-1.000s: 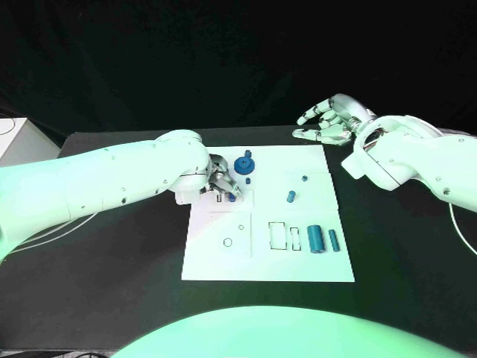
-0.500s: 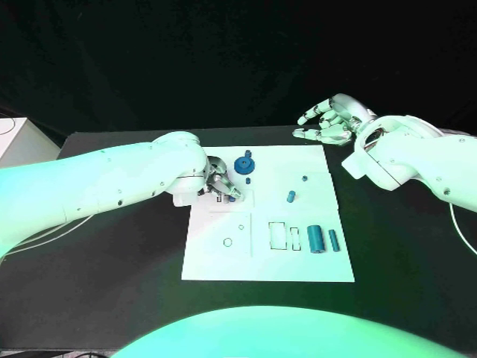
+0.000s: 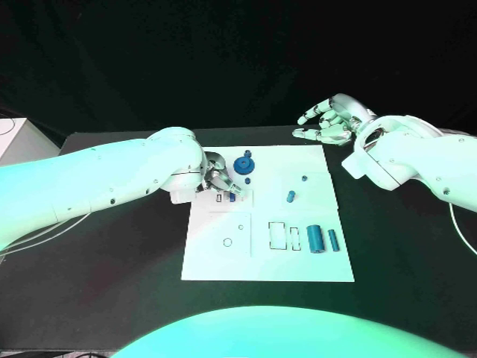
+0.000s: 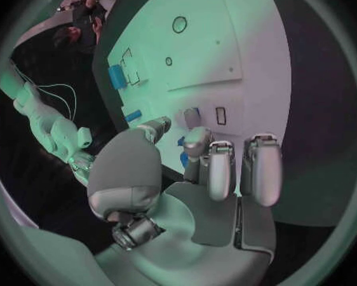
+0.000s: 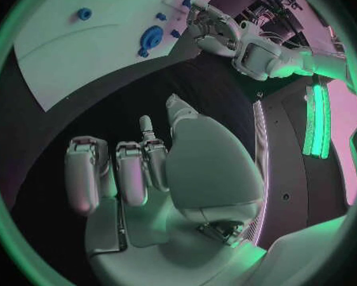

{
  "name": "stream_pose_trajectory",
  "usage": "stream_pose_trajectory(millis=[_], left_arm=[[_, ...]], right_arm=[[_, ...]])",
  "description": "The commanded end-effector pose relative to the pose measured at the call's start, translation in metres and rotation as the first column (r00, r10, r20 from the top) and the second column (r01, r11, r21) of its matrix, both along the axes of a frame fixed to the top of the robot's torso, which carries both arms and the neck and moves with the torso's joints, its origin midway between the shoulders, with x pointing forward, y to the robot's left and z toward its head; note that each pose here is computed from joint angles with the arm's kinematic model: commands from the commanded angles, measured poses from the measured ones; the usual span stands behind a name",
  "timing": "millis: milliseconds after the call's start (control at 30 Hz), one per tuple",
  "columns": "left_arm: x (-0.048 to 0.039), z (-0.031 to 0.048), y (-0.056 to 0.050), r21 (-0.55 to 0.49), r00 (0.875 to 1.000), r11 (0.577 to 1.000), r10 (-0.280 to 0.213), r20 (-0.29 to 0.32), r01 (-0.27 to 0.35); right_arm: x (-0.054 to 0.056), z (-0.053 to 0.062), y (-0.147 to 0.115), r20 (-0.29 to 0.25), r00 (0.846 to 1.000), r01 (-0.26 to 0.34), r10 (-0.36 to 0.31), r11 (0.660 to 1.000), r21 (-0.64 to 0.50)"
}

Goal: Assemble the parts on the task board

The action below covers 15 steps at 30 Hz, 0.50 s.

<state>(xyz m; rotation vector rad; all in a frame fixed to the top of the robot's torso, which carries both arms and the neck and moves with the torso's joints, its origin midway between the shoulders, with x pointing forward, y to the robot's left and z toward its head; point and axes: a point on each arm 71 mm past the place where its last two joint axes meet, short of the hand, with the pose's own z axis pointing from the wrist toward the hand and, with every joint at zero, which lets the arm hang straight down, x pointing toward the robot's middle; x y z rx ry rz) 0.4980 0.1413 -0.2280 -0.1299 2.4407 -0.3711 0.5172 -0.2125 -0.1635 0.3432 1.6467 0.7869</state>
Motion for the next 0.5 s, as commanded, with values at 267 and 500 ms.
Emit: stream_pose_trajectory(millis=[267,500], left_arm=[[0.0076,0.0205,0.005,-0.072,1.0,0.997,0.021,-0.009,-0.022],[0.0307,0.0411,0.029,-0.147,0.995,0.984,0.098,0.003,-0.097]], right_arm=[[0.001,-0.003,-0.002,-0.003,1.0,-0.001,0.001,1.0,-0.002],[0.003,-0.003,-0.005,0.001,1.0,0.008,-0.008,1.0,-0.001]])
